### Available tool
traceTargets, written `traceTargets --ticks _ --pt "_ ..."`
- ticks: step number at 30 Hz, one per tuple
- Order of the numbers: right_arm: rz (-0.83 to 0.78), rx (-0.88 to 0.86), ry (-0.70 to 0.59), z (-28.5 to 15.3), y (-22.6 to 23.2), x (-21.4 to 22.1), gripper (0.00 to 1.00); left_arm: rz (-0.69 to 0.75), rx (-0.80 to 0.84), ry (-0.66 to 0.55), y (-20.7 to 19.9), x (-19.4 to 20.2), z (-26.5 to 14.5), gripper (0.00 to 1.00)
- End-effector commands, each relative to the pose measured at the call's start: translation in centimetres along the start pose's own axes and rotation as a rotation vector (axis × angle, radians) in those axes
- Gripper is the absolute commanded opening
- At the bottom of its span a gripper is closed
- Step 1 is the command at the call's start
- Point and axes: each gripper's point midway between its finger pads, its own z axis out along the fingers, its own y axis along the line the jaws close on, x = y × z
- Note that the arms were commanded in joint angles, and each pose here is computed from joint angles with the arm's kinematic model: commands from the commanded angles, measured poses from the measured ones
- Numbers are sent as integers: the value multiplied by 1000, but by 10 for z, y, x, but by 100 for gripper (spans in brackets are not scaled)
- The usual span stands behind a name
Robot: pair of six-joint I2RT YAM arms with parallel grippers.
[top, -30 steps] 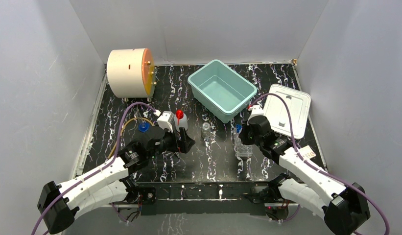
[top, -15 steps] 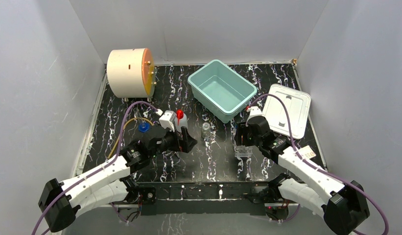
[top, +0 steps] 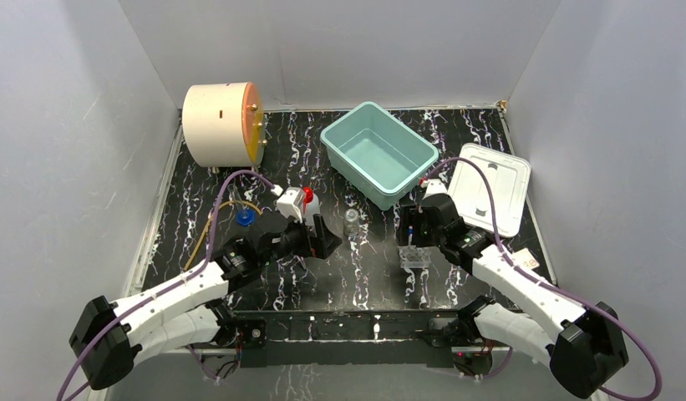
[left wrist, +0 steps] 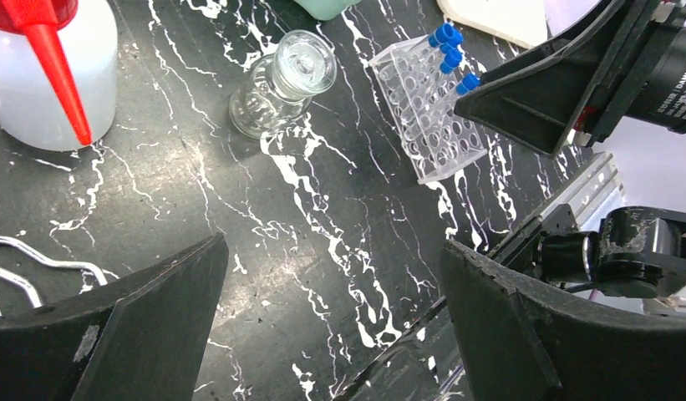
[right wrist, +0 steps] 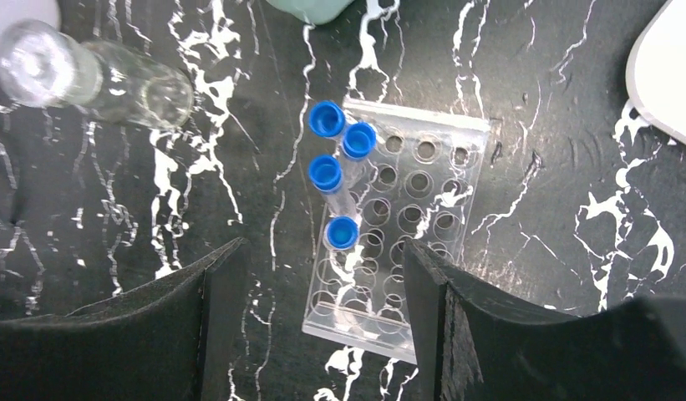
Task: Organize the chemistry lab equipment
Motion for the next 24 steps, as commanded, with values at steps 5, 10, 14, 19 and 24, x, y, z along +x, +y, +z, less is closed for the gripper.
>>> traceTargets --ticks 5,10,14,19,24 --pt "1 -49 -105 -17 17 -42 71 -89 52 4 -11 0 8 98" --pt "5 -8 -143 -25 16 -64 70 -135 74 34 -17 1 14 98" --pt "11 18 -136 -23 17 -77 70 -132 64 20 -13 -15 16 98" --pt "-15 3 -96 -11 28 -88 68 -118 39 -15 -5 -37 12 94" --pt "-35 -95 -123 -21 51 -111 64 -68 -58 -53 4 -63 -3 84"
